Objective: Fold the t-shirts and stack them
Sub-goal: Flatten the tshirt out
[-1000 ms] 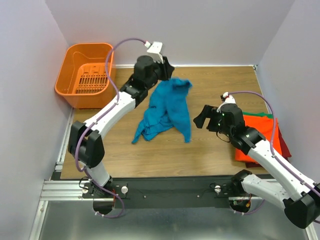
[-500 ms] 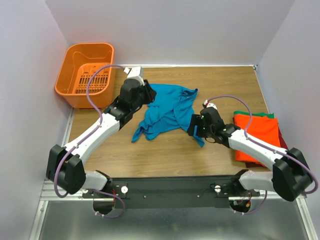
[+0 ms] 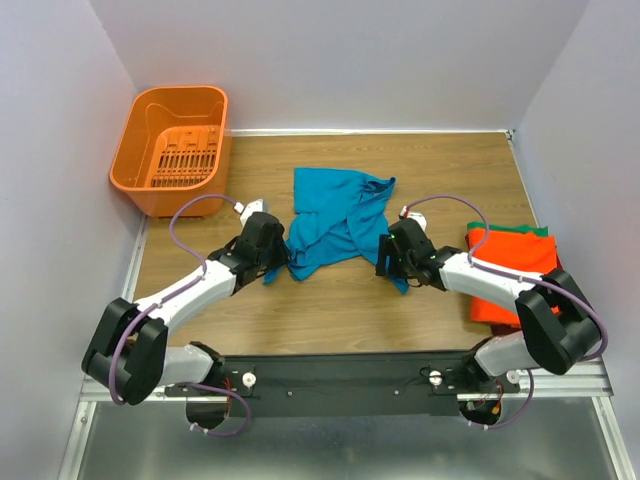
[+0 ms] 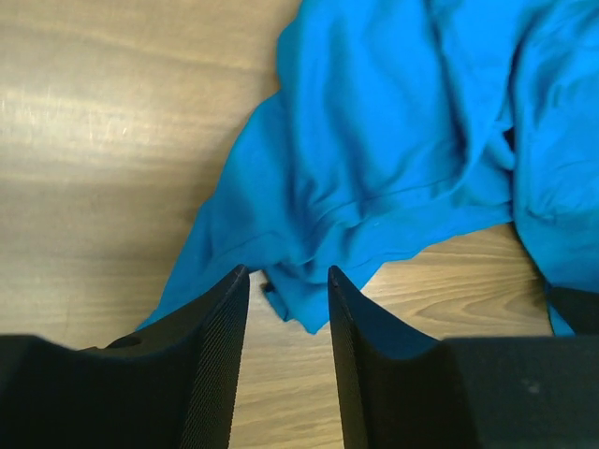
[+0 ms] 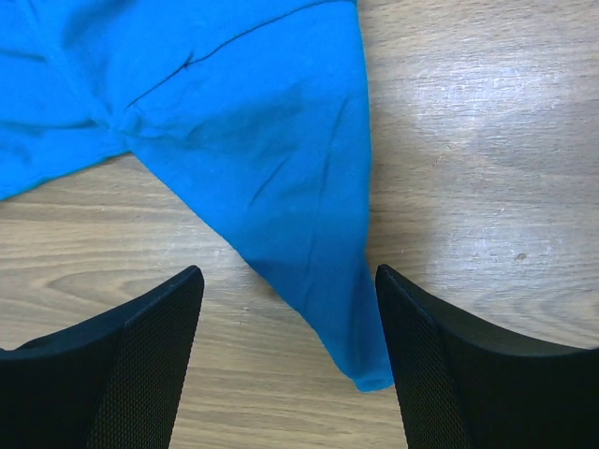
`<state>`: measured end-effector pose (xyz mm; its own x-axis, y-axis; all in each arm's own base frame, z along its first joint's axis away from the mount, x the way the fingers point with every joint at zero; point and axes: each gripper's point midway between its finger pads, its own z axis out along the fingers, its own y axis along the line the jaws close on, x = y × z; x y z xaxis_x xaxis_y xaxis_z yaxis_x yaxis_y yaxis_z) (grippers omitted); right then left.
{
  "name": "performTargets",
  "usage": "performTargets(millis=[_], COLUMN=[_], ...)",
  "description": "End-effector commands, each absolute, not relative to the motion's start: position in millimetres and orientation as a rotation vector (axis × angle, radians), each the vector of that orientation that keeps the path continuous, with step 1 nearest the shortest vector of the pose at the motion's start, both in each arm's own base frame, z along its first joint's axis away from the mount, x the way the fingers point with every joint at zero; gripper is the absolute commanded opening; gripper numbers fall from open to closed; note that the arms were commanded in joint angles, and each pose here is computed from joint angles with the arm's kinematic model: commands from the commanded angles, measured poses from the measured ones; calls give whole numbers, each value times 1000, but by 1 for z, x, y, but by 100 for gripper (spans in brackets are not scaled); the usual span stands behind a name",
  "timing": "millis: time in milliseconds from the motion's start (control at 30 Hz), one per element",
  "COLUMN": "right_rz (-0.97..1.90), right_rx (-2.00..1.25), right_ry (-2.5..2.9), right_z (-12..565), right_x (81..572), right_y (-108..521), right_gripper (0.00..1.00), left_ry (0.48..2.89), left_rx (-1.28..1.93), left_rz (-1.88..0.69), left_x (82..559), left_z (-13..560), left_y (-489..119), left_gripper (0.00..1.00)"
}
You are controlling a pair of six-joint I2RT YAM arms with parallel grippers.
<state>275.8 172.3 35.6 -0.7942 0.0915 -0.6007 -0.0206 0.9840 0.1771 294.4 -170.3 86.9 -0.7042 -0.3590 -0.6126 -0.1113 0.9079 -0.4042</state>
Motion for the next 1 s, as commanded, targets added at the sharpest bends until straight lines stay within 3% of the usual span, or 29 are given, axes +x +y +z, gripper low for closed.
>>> performTargets(millis=[0,333,700,800,900,967], right_rz=[199,195,238,246,254,268], right_rx=[84,96,101,98,88,87], right_ry=[2450,2452,2441,2443,2447,2440], right_z=[34,32,39,39,39,42], right_x=[283,284,289,289,287,287], right_y=[172,172,180,181,182,184], right_gripper=[80,79,76,72,58,45], left_ry=[2299,2306,2277,2297,2315,2318], left_rx=[-466,-507,-541,-543,-543,-536], left_rz=[-440,-381,-257,-220,-186,-167], left_x=[293,288,318,329,342,354], left_z=[88,71,62,53,43,40], left_y=[-161,-150,-147,-151,-156,-161], left_gripper=[49,51,51,50,41,28])
